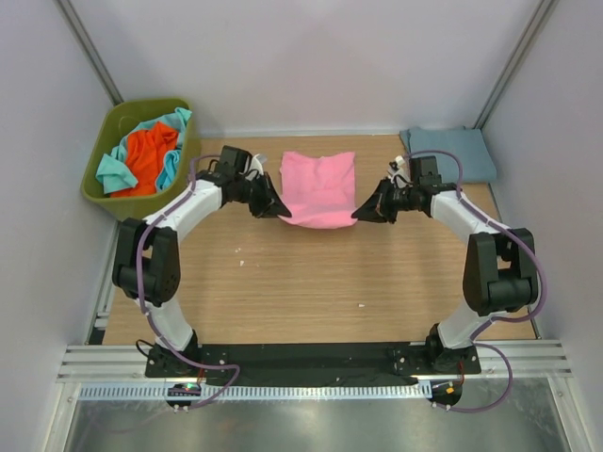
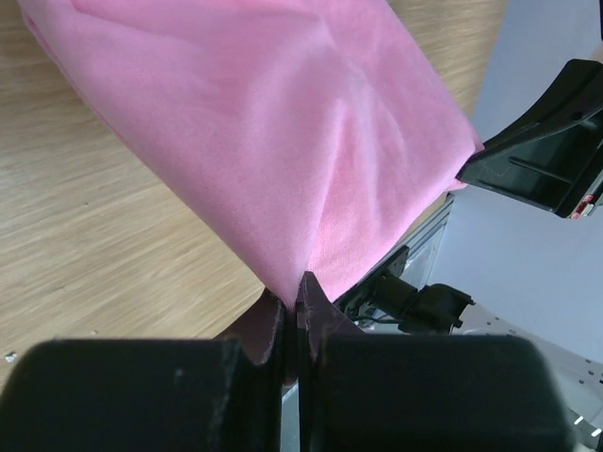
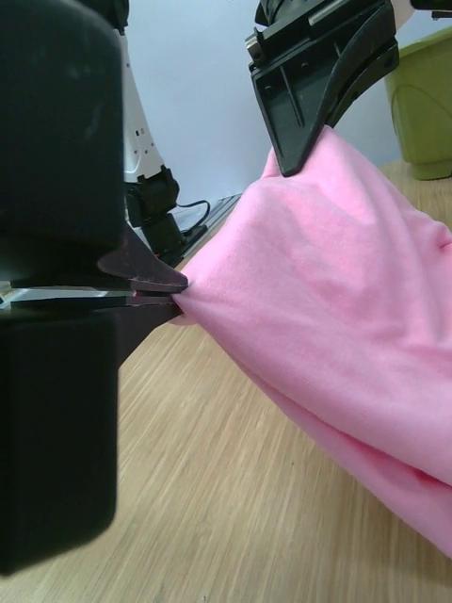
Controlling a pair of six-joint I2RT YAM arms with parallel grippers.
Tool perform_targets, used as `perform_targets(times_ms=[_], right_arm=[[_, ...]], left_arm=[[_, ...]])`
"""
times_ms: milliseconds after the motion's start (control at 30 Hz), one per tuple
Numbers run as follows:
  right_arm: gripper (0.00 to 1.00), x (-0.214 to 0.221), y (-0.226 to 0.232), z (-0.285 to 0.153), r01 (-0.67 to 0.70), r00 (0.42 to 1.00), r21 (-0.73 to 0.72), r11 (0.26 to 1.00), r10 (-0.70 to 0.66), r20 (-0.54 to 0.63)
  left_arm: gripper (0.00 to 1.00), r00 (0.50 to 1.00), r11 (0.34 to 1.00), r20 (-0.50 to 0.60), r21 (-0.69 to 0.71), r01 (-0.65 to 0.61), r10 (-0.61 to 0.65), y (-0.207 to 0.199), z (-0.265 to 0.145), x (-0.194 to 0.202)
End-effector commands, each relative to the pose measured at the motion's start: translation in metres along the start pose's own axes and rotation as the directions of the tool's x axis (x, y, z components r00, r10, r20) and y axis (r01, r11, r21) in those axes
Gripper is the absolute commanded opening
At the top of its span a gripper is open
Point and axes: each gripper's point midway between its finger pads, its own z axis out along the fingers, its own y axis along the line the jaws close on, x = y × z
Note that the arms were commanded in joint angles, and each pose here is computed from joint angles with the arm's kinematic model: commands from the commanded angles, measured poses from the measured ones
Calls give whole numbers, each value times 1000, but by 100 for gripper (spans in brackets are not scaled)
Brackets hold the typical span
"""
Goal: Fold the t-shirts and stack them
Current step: Fold the tshirt
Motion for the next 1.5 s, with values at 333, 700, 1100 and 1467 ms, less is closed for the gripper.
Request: perform_targets(times_ms=[333,700,1100,1467], right_arm=[[1,-72,29,13,109,989,-84,991,-99,107],[59,-251,49,63,316,891,-62,947,-274,361],[73,-233,-15,64,325,912,1,946,-313,266],[73,-256,-71,85,298,923,14,955,-291,253]], left_arm=[[0,991,992,77,47,-113,110,-23,26,-73],[75,809,920,439,-221,-324,391,-14,53,-251],[78,886,934,306,-186,-304,349,6,58,-204],[80,914,941,238,-174,-292,328,28,73,-189]])
